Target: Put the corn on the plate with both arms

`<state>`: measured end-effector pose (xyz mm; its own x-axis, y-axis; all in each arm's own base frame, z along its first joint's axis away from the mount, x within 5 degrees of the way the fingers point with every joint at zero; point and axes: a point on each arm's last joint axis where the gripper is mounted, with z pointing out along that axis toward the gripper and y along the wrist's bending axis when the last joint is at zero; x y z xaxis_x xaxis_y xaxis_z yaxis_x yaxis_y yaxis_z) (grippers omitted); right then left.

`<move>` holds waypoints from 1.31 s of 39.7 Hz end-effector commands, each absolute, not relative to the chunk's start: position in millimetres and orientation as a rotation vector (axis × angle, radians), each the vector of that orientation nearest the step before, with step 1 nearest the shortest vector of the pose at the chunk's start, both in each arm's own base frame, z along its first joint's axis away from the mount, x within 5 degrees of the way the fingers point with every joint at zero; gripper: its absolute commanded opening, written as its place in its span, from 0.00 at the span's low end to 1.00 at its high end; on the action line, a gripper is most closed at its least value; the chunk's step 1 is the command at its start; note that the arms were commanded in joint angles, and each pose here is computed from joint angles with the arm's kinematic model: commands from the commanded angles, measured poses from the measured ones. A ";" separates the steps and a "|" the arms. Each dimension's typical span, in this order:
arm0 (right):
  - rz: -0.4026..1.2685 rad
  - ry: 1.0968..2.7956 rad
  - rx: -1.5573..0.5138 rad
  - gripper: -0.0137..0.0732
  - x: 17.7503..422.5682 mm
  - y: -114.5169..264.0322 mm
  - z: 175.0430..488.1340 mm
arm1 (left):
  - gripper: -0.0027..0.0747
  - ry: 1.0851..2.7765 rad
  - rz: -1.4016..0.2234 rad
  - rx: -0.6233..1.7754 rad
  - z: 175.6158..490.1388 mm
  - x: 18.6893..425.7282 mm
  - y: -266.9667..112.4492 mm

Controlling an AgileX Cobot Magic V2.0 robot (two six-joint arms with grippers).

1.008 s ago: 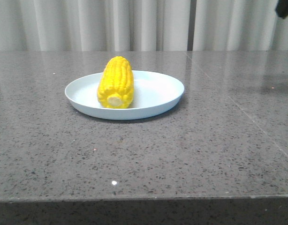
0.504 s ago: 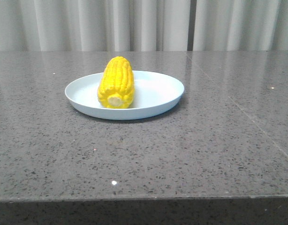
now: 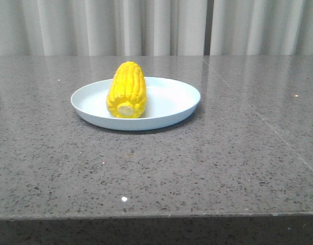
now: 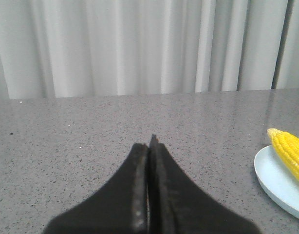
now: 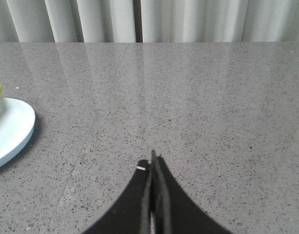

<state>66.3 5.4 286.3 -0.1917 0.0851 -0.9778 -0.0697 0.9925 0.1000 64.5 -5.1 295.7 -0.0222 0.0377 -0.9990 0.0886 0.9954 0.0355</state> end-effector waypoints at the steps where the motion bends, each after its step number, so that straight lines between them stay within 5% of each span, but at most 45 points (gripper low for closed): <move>1: 0.122 1.655 -0.009 0.08 67.3 5.3 301.1 | 0.01 1.493 -0.052 0.105 311.7 63.6 -6.2; 37: 0.122 1.655 -0.009 0.08 67.3 5.3 301.1 | 0.01 1.491 -0.049 0.104 308.9 62.2 -5.8; 52: 0.122 1.655 -0.009 0.08 67.3 5.3 301.1 | 0.01 1.488 0.002 -0.044 241.3 45.7 1.6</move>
